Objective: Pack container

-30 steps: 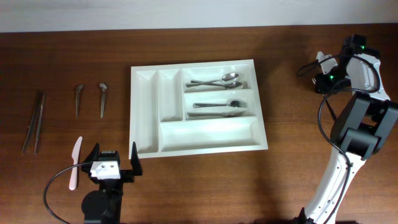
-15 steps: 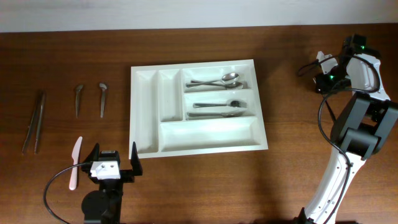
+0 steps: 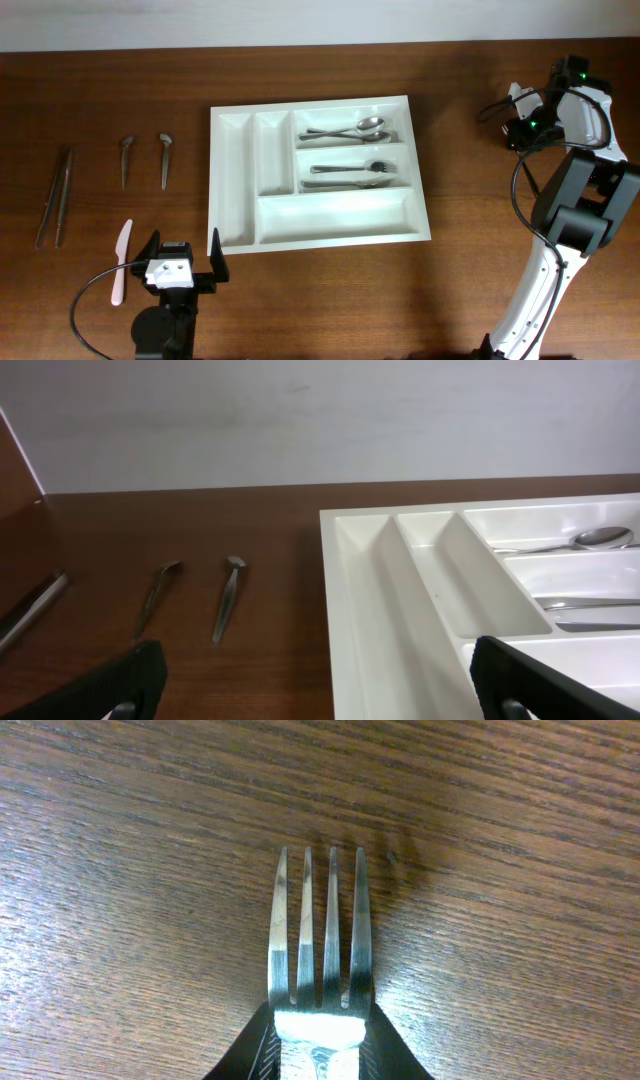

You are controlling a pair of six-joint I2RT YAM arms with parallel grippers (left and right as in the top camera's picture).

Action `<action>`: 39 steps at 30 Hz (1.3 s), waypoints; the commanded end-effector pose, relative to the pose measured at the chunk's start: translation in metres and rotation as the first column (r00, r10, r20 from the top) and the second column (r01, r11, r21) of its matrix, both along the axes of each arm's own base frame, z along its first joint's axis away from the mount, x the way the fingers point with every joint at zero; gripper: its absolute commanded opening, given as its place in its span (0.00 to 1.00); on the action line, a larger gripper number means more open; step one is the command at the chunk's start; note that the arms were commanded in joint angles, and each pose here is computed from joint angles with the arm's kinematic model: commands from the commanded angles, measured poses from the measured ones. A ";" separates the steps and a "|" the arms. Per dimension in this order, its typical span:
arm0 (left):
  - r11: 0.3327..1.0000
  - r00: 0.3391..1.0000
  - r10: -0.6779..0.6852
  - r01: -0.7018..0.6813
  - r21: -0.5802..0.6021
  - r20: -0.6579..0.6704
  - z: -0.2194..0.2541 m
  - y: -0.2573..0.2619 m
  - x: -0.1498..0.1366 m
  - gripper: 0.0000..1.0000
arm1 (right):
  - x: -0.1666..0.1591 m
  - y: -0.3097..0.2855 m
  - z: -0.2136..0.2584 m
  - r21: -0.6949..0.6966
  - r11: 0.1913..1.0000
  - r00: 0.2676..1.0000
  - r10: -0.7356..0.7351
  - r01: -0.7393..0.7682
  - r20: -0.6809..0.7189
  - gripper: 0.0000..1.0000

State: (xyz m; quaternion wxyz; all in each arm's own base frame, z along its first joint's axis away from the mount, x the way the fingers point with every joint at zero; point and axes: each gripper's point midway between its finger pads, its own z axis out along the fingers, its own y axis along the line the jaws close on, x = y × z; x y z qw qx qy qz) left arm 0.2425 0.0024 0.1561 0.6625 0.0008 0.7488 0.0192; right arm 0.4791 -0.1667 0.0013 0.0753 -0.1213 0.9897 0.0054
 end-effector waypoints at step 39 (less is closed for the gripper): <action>1.000 1.000 0.000 0.000 0.015 0.001 0.000 0.001 0.000 0.99 | 0.020 0.009 0.067 0.062 0.962 0.963 -0.270 0.267 0.028 0.04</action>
